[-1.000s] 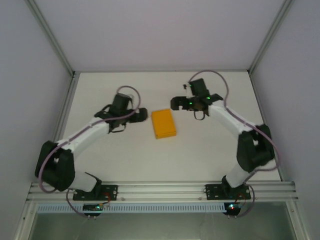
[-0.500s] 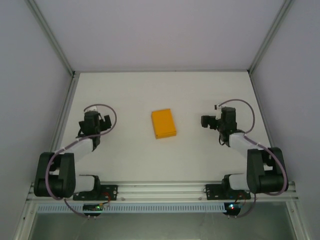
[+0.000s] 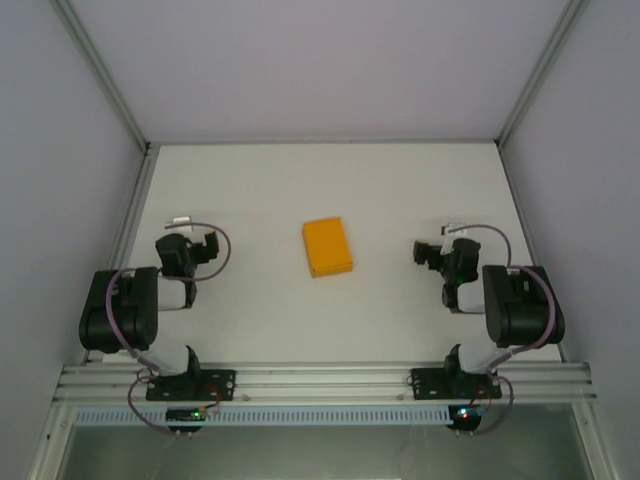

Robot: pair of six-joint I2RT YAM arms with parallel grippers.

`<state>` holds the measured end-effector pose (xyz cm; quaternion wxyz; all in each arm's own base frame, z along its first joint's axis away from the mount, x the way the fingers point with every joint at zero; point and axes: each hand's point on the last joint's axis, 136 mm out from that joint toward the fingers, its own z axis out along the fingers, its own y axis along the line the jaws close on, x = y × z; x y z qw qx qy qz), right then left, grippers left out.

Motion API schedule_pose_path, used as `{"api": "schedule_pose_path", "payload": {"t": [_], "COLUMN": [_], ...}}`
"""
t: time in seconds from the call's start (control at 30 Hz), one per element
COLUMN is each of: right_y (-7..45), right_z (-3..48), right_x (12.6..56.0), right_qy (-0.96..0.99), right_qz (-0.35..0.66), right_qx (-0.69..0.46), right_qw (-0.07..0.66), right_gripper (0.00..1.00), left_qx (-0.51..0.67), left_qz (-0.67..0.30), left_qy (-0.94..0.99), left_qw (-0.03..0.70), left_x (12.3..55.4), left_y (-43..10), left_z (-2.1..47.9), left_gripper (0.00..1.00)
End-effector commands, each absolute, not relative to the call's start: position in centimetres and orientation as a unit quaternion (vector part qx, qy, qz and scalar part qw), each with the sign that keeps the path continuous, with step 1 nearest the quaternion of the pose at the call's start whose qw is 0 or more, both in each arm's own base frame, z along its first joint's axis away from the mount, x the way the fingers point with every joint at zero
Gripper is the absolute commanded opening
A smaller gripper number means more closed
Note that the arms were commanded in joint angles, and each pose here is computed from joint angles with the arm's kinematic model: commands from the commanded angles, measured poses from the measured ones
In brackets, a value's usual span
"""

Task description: Assemble paper box

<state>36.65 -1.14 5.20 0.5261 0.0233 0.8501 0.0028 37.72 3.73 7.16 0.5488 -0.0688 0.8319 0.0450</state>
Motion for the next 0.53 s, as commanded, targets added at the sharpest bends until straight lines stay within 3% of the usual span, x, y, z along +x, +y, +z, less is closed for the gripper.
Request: {"api": "schedule_pose_path", "payload": {"t": [0.0,0.5], "right_y": [-0.20,-0.61], "right_z": [8.21,8.09], "right_x": [39.17,39.13], "right_qy": [0.829,0.830], "right_qz": [-0.003,-0.017], "right_qx": [0.016,0.018], "right_qw": [0.559,0.557], "right_gripper": [0.99,0.99], "left_qx": [-0.052,-0.046], "left_qz": [0.022,0.028], "left_qy": [0.810,0.808], "left_qw": [0.584,0.587], "left_x": [39.04,39.18], "left_y": [2.53,2.27], "left_z": [9.62,9.66], "left_gripper": [1.00,1.00]}}
